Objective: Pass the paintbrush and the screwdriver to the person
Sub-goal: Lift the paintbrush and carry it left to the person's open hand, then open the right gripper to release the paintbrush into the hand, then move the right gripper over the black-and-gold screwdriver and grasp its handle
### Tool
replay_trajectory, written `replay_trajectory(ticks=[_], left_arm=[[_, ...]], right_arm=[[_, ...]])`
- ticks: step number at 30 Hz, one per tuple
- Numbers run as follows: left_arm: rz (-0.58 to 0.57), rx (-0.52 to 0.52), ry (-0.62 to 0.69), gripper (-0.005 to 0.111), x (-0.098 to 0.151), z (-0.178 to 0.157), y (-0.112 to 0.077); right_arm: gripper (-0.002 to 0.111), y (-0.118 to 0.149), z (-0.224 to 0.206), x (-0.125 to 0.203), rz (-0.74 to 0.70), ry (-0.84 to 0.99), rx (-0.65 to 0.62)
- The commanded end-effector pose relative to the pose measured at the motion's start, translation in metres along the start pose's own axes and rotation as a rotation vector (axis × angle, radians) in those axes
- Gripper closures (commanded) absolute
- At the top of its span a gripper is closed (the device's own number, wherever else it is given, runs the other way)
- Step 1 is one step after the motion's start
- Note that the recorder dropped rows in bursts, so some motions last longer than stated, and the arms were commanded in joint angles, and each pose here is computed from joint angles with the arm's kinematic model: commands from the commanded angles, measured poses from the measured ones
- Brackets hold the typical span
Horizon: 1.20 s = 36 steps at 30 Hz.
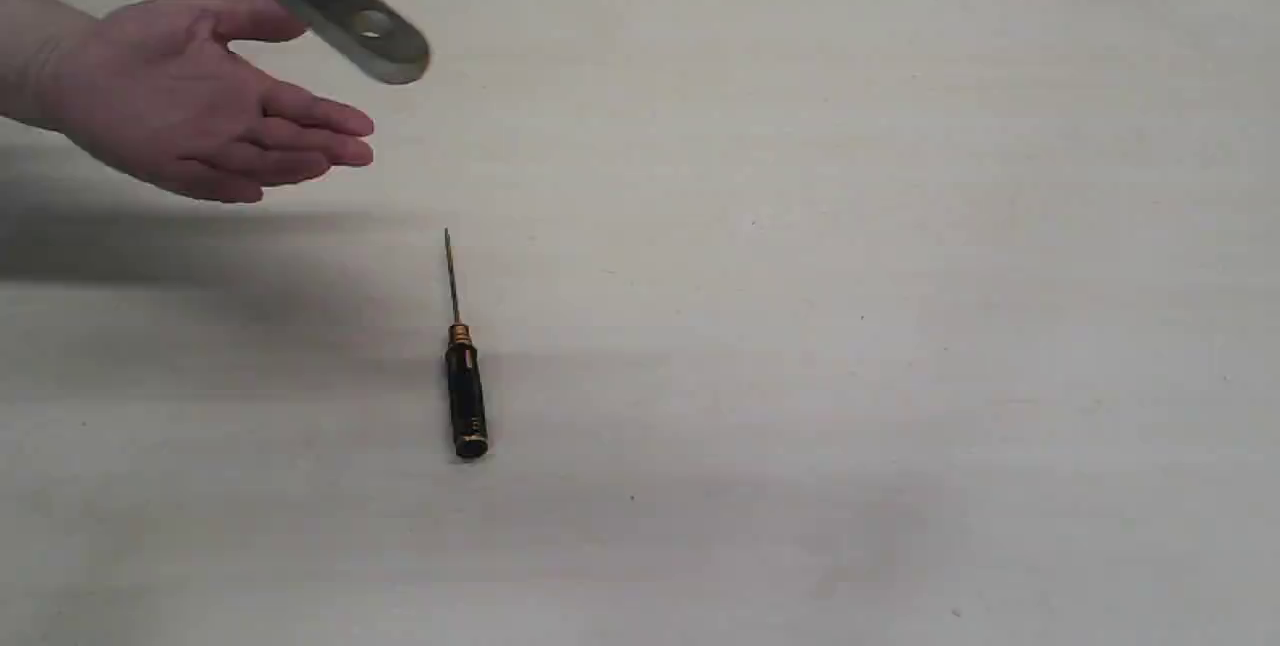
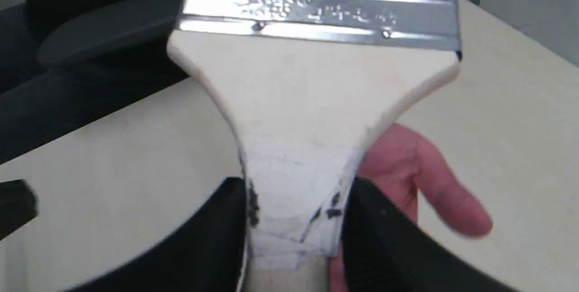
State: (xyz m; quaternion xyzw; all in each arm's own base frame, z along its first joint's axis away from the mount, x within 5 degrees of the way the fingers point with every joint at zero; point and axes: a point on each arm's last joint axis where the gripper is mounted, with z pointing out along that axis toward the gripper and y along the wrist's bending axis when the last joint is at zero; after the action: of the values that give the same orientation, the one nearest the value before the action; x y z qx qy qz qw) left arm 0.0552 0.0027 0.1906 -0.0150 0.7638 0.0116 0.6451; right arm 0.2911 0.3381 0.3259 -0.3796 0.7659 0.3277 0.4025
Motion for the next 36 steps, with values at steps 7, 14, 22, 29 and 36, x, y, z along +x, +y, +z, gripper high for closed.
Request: replay_trajectory(ticks=[7, 14, 22, 29, 36], left_arm=[[-0.003, 0.009, -0.008, 0.107, 0.000, 0.000, -0.001], [-0.005, 0.010, -0.004, 0.107, 0.000, 0.000, -0.001], [-0.005, 0.010, -0.004, 0.107, 0.000, 0.000, -0.001], [-0.005, 0.010, -0.004, 0.107, 0.000, 0.000, -0.001], [-0.005, 0.010, -0.004, 0.107, 0.000, 0.000, -0.001]], right_arm=[[0.091, -0.012, 0.085, 0.041, -0.034, 0.017, 0.071], [0.063, -0.020, 0.109, 0.072, -0.013, 0.116, 0.058], [0.063, -0.009, 0.088, 0.049, -0.018, 0.086, 0.025], [0.063, 0.014, 0.026, -0.007, -0.004, -0.047, -0.011], [0.063, 0.026, -0.032, -0.028, -0.022, 0.022, 0.051]])
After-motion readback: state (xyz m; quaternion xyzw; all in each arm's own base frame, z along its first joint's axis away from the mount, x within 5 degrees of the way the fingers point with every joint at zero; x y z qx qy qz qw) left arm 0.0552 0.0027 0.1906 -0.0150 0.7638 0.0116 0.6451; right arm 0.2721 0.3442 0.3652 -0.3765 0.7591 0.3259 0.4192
